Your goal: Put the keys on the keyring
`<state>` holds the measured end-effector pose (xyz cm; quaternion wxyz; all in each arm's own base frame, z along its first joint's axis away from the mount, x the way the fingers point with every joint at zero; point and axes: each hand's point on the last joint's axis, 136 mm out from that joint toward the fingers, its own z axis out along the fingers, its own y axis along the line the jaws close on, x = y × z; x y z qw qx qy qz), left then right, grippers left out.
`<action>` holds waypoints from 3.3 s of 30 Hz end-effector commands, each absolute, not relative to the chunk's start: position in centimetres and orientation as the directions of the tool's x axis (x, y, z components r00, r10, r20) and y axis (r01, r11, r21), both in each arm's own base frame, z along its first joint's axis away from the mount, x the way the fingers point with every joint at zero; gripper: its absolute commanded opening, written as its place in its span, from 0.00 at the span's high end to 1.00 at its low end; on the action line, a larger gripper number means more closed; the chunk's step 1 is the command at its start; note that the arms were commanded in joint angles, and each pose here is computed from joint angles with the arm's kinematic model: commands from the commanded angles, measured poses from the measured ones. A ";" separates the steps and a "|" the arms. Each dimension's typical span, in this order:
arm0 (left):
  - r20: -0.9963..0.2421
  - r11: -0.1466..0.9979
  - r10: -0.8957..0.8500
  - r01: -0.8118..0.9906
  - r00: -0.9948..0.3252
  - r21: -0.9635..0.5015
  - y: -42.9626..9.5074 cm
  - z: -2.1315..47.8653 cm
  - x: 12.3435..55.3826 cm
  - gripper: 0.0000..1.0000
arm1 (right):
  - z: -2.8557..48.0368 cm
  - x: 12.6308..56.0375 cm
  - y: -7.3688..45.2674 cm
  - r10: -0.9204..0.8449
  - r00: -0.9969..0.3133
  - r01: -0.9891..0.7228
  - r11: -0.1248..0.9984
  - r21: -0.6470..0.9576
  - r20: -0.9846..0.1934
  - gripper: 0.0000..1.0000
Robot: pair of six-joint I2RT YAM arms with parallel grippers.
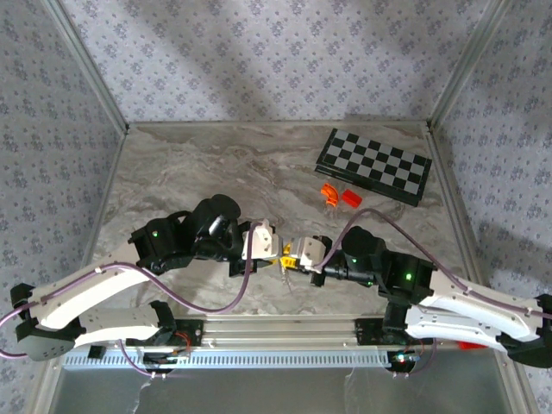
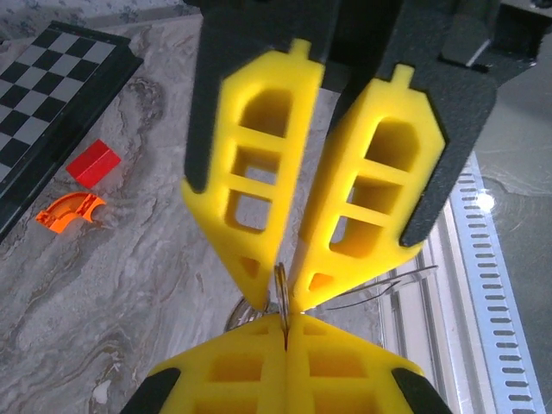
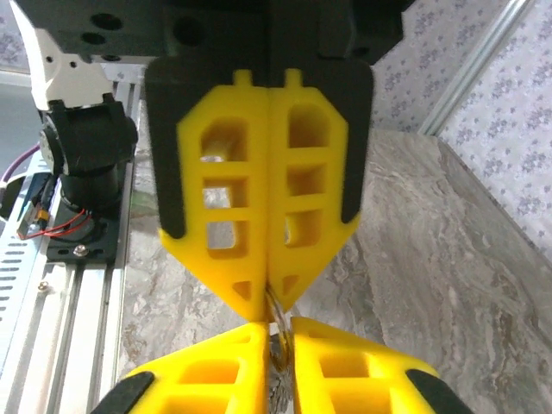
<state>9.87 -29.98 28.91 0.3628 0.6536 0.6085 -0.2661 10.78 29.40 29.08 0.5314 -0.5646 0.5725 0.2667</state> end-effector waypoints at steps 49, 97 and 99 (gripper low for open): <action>-0.984 -0.013 -0.082 0.987 0.158 0.159 -31.2 40.6 7.0 0.78 | 38.7 8.3 26.3 0.256 0.068 -0.993 0.107 -0.042 -0.964 1.00; -0.931 -0.020 0.330 0.987 0.159 0.161 -30.7 34.6 8.2 1.00 | 33.8 9.5 27.2 -0.114 0.131 -0.963 0.220 -0.154 -0.985 0.76; -0.931 -0.021 0.328 0.987 0.159 0.161 -30.7 34.6 8.2 1.00 | 33.6 9.5 27.4 -0.125 0.129 -0.964 0.217 -0.154 -0.984 0.77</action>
